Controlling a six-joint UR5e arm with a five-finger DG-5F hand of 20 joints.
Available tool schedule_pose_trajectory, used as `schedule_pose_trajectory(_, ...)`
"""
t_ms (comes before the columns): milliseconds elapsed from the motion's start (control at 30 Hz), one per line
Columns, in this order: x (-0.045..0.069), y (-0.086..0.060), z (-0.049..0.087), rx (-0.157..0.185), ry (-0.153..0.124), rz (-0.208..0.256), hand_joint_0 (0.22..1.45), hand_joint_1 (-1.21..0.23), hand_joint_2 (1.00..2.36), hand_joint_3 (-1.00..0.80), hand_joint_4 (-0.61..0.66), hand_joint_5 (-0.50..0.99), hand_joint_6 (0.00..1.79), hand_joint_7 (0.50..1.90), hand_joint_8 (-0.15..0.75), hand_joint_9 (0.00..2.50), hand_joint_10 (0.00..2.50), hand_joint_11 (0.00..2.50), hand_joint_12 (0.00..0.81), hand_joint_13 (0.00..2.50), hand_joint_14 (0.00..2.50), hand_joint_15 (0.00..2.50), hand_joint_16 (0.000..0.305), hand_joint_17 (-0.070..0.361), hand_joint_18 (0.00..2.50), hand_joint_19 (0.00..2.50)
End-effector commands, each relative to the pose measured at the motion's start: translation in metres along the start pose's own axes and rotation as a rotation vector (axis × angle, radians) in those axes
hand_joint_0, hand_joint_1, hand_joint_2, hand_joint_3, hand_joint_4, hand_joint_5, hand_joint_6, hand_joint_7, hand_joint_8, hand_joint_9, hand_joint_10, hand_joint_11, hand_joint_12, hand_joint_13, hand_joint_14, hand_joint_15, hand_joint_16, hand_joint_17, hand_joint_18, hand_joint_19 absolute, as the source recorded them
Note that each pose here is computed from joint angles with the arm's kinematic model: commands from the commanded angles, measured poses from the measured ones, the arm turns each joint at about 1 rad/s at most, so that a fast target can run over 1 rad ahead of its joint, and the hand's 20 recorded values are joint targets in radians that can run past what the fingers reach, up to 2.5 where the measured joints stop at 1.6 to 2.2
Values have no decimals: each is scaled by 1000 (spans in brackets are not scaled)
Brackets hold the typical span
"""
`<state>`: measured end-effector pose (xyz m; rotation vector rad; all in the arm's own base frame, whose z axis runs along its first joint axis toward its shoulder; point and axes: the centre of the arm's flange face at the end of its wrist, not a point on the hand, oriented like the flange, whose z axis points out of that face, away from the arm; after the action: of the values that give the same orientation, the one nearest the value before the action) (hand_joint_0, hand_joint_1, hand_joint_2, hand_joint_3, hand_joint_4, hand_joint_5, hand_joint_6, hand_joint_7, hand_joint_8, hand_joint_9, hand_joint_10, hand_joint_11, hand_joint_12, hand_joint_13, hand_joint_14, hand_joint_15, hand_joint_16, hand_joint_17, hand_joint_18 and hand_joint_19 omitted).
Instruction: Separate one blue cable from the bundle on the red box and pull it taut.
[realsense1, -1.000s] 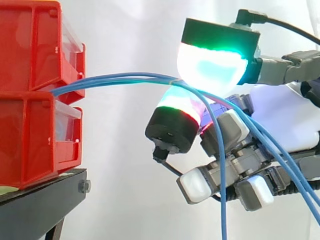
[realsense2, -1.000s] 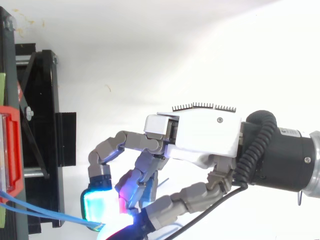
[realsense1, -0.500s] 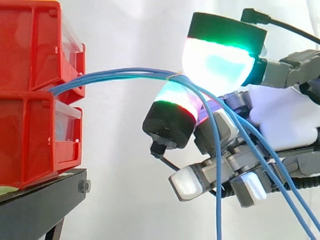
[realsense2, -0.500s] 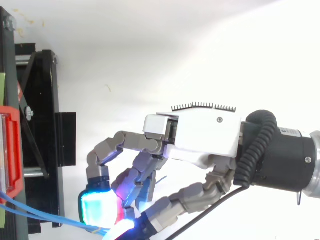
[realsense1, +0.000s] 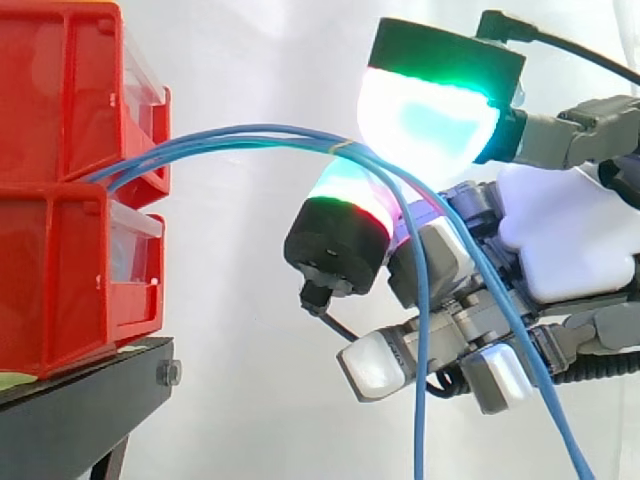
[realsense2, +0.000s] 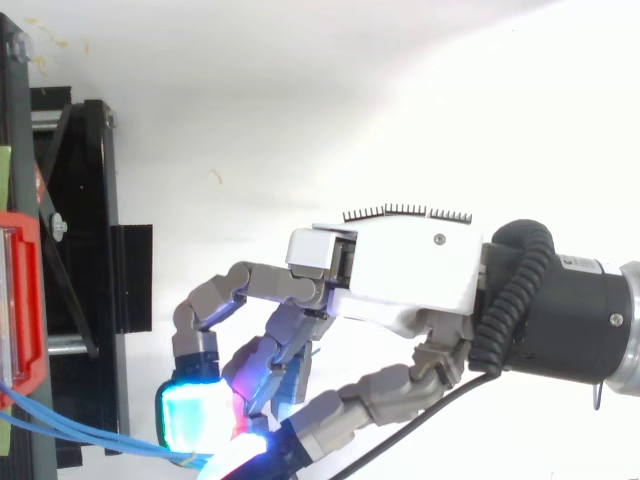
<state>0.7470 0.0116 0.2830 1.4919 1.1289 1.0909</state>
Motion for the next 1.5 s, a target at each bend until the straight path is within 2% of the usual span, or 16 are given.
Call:
schedule_pose_trajectory(0,0,0,0,1,0,0,613,-808,1010,-372,61,-138,838,1182,379,1107,17,783,372,902,11,423,43,98,1112,573)
schedule_pose_trajectory(233,0,2,1,-5,1,3,590,-757,1017,-247,51,-135,808,1191,381,1097,16,775,378,889,13,422,44,99,1101,576)
schedule_pose_trajectory(367,0,2,0,-3,0,2,630,-830,1022,-194,45,-171,852,1087,382,1064,17,798,381,884,13,413,44,99,1099,560)
schedule_pose_trajectory(433,0,2,0,-3,0,2,689,-910,1022,-200,35,-182,863,1091,380,1047,17,810,380,872,11,412,44,98,1100,539)
schedule_pose_trajectory(500,0,3,0,-3,0,2,783,-957,1014,-344,66,-193,874,1062,366,1017,15,809,368,851,11,404,43,96,1068,544)
schedule_pose_trajectory(600,0,13,-1,-17,1,9,826,-960,1005,-441,74,-191,877,1067,359,1020,16,811,360,845,13,408,41,93,1043,548)
schedule_pose_trajectory(700,0,17,-4,-20,2,8,829,-950,1000,-500,97,-189,877,1047,362,1020,16,816,359,847,13,406,41,93,1052,539)
schedule_pose_trajectory(900,0,17,-4,-17,1,9,818,-938,1000,-500,156,-185,877,1014,362,1025,16,812,359,858,11,401,41,92,1067,522)
schedule_pose_trajectory(967,0,17,-4,-18,0,9,799,-940,1000,-500,153,-182,877,1048,369,1031,16,815,358,863,13,396,41,91,1077,517)
schedule_pose_trajectory(1067,0,16,-4,-13,-1,7,839,-933,1000,-500,27,-186,884,1148,369,1030,16,822,360,855,12,399,41,92,1053,533)
schedule_pose_trajectory(1100,0,17,-4,-12,-1,6,854,-924,1000,-500,19,-189,886,1218,366,1027,16,816,358,850,11,403,41,92,1036,547)
schedule_pose_trajectory(1167,0,16,-4,-11,-1,6,867,-917,1000,-500,18,-192,890,1235,362,1029,15,810,355,846,11,409,40,91,1012,566)
schedule_pose_trajectory(1233,1,17,-5,-12,0,6,837,-922,1000,-500,79,-193,897,1187,361,1029,15,805,355,852,11,408,40,90,1031,540)
schedule_pose_trajectory(1300,1,17,-5,-12,0,6,761,-922,1000,-500,177,-186,886,1226,363,1032,16,791,353,855,13,395,40,91,1063,512)
schedule_pose_trajectory(1367,1,17,-5,-12,0,6,663,-807,1000,-500,171,-166,855,1158,373,1034,16,757,363,852,12,395,41,93,1057,536)
schedule_pose_trajectory(1467,1,17,-5,-12,-1,6,648,-779,1000,-500,156,-160,847,1146,378,1057,18,742,365,876,13,410,42,95,1084,550)
